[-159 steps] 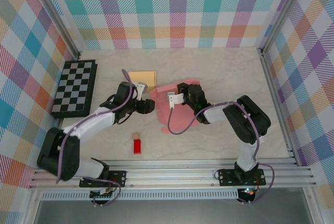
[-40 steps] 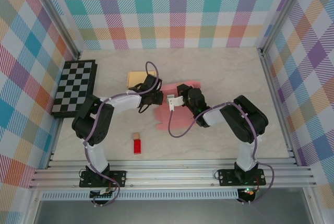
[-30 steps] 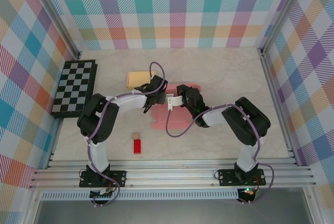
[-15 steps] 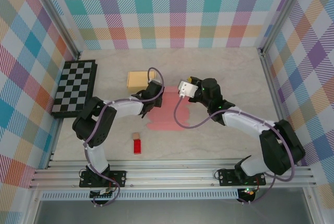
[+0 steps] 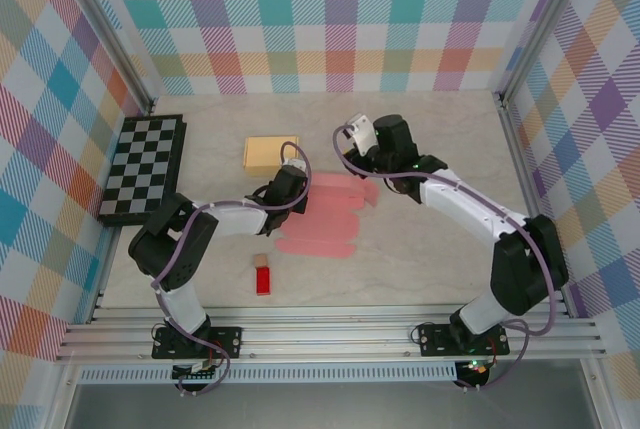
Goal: Fold the paper box
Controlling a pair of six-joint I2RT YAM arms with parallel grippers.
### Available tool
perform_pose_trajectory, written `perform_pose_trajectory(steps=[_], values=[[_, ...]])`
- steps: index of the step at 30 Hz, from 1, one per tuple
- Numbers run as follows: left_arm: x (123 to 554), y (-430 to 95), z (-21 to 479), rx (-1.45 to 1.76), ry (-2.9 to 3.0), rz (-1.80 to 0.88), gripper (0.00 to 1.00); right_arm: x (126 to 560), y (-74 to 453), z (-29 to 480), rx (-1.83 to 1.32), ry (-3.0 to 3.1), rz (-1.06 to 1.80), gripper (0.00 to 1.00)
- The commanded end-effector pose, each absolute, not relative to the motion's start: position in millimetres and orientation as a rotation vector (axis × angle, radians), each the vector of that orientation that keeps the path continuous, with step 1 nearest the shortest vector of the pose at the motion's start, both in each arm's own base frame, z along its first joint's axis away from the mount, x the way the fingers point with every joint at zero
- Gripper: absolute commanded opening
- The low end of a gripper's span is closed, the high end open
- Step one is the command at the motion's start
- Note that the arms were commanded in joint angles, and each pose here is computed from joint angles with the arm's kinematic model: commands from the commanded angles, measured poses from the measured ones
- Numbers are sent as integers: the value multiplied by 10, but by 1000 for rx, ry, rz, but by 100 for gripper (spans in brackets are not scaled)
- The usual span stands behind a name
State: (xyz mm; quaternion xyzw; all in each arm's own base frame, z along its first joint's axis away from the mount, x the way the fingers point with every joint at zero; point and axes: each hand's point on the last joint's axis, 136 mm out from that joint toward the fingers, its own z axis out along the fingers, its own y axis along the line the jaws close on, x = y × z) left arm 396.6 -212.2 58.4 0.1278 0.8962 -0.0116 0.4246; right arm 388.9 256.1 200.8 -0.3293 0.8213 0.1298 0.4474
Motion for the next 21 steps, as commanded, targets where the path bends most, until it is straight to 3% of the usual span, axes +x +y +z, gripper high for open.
perform_pose_trajectory(steps=[1,8,19,21], values=[[3807,-2131,486,417,2270,-18,4,3617,2611,1526,-853,2191,452,43],[3721,-2277,448,505,2268,-119,5,3514,2634,1156,-940,2269,495,45],[3717,-2259,463,497,2303,-122,21,3521,2613,926,-947,2360,489,43],[3772,-2189,474,432,2308,-95,28,3522,2622,933,-940,2362,500,43]])
